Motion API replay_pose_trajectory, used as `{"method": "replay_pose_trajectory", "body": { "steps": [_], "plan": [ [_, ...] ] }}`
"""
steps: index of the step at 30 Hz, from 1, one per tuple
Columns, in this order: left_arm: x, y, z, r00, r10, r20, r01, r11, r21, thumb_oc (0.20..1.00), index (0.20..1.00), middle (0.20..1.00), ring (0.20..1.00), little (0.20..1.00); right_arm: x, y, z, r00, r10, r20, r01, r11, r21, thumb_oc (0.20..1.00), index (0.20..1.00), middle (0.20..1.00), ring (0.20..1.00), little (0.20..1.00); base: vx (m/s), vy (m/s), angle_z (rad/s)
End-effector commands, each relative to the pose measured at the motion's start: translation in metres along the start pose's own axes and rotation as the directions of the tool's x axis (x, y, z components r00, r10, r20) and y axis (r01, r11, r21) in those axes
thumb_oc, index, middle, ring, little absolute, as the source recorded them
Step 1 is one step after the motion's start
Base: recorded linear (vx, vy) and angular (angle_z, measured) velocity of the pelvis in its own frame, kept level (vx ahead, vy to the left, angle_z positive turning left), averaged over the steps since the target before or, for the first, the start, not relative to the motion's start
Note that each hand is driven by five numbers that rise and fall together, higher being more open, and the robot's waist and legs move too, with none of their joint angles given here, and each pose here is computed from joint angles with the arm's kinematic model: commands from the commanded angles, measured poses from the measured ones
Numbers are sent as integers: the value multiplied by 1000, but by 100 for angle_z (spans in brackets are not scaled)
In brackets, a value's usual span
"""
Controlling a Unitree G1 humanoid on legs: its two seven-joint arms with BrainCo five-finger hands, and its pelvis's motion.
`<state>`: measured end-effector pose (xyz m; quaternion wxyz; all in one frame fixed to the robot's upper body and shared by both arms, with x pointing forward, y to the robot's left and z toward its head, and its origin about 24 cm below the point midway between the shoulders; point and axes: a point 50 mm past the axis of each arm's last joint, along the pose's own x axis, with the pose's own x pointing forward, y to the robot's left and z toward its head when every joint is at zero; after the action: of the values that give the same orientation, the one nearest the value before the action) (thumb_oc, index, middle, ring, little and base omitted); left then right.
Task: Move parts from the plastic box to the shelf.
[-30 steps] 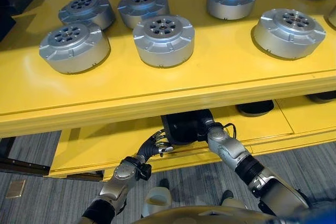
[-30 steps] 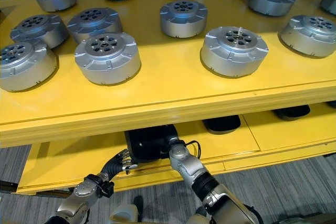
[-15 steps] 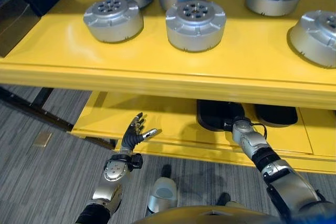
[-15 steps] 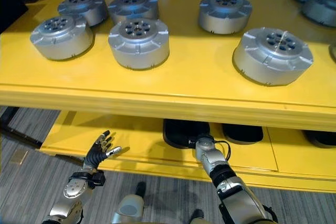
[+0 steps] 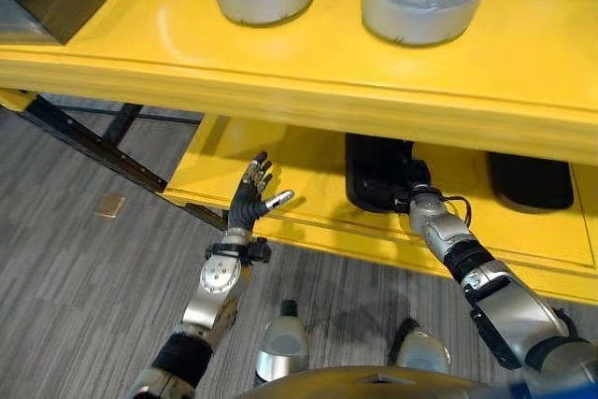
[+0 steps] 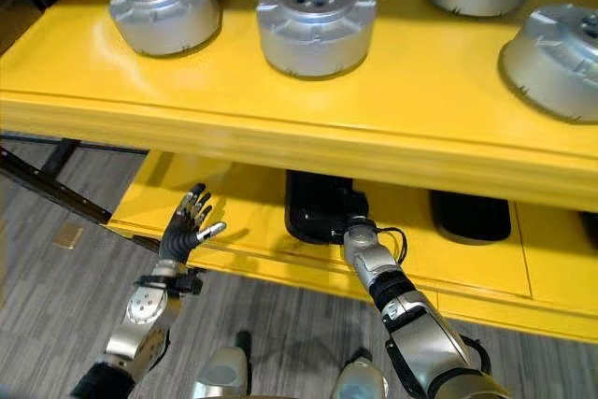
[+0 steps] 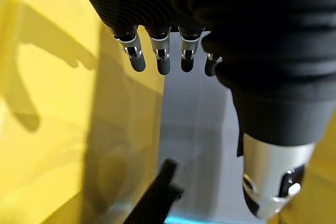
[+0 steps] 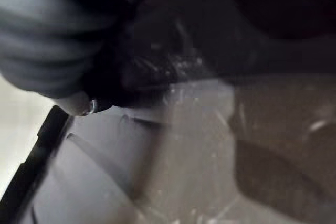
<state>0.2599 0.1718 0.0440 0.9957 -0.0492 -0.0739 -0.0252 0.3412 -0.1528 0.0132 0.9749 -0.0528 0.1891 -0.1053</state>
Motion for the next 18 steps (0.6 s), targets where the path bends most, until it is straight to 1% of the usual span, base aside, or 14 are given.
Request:
{"method": "replay_pose_trajectory", "body": {
  "steps": [1,6,12,18],
  "plan": [
    [-13,3,9,999,11,51,-10,1000,-22,1000,1000,1000,1000,1000,3,0,13,999,0,40,-3,997,81,200,200,200,200,200,64,127,12],
    [-16,1,9,999,-14,30,15,999,-30,1000,1000,1000,1000,1000,7,-7,15,998,-64,15,62,992,113,200,200,200,200,200,18,109,2],
    [-22,-1,5,1000,-25,10,25,999,-36,1000,1000,1000,1000,1000,9,-13,14,996,-88,5,87,989,117,200,200,200,200,200,-3,84,-1],
    [-24,-6,3,998,-67,-8,67,997,-36,1000,1000,1000,1000,1000,10,-19,14,994,-110,2,109,986,123,200,200,200,200,200,-7,112,-13]
  ]
}}
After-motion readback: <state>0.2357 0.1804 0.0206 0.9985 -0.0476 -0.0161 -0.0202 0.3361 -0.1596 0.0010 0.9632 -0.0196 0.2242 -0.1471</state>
